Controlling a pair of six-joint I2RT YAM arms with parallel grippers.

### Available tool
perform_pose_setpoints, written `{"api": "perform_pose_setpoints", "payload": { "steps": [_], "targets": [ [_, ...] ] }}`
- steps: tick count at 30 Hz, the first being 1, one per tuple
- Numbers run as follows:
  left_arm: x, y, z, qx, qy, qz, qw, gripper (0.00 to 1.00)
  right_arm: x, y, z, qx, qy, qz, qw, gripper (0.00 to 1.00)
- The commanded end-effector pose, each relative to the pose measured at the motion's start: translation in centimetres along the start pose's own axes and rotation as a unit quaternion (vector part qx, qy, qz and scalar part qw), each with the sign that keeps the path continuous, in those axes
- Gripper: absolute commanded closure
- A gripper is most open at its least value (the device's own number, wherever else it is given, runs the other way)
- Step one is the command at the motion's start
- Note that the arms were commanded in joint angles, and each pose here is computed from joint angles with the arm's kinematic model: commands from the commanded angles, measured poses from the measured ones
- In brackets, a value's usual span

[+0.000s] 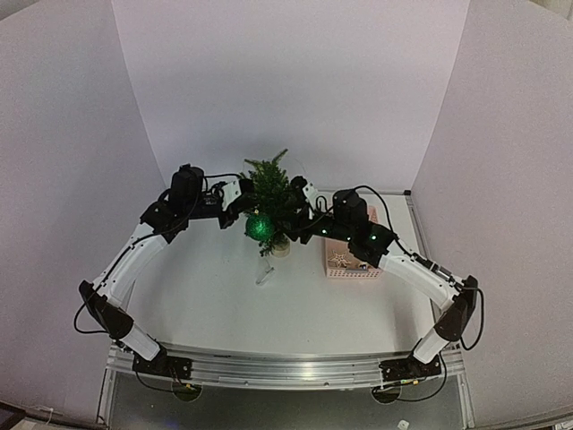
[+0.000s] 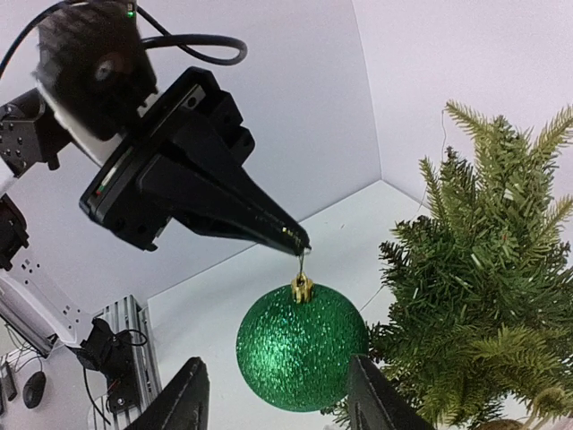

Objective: Decorate the small christmas tree

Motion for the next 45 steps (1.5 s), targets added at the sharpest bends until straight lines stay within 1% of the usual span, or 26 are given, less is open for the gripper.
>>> {"api": "perform_pose_setpoints", "payload": {
  "steps": [1, 5, 9, 14, 19, 24, 28, 34, 39, 45],
  "targets": [
    [1.8, 1.3, 1.3, 0.023, 0.005, -0.014, 1.0, 1.0, -0.1, 1.3, 0.3, 0.011, -0.003, -0.012, 1.0, 0.46],
    [2.5, 0.6, 2.3, 0.045, 0.012, -0.006, 0.999, 1.0, -0.8, 1.5, 0.3, 0.008, 0.004, -0.012, 1.0, 0.43],
    [2.7, -0.7, 3.2, 0.058, 0.025, 0.019, 0.998, 1.0, -1.4, 1.4, 0.0, 0.004, 0.003, -0.01, 1.0, 0.41],
    [4.5, -1.6, 3.8, 0.055, 0.039, 0.038, 0.997, 1.0, -1.3, 1.2, 0.0, 0.002, 0.003, -0.008, 1.0, 0.41],
    [5.4, -3.9, 4.4, 0.065, 0.054, 0.074, 0.994, 1.0, -1.4, 0.8, -0.1, 0.004, 0.0, -0.003, 1.0, 0.4],
    [4.4, -5.7, 6.7, 0.08, 0.112, 0.095, 0.986, 1.0, -1.7, 0.6, -0.2, 0.002, 0.003, -0.001, 1.0, 0.4],
    [3.6, -6.9, 7.9, 0.099, 0.137, 0.107, 0.98, 1.0, -1.4, 0.4, -0.2, 0.001, -0.001, 0.001, 1.0, 0.4],
    [2.2, -8.2, 8.4, 0.123, 0.137, 0.113, 0.976, 1.0, -1.2, 0.1, -0.4, 0.0, -0.009, 0.003, 1.0, 0.4],
    [0.5, -8.8, 7.9, 0.122, 0.129, 0.119, 0.977, 1.0, -1.3, -0.2, -0.4, -0.001, -0.008, 0.006, 1.0, 0.39],
    [-0.5, -9.2, 7.8, 0.132, 0.124, 0.122, 0.976, 1.0, -1.2, -0.3, -0.5, -0.002, -0.01, 0.007, 1.0, 0.39]
  ]
}}
Point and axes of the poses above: each gripper's point midway between its finger pads, its own x axis back along the fingers, its own z axis along the line the jaws close on, y = z × x, the point moved 3 cm from there along x, back along the fingers, and after that the axes turned 4 degrees about x, right-handed, at the moved point
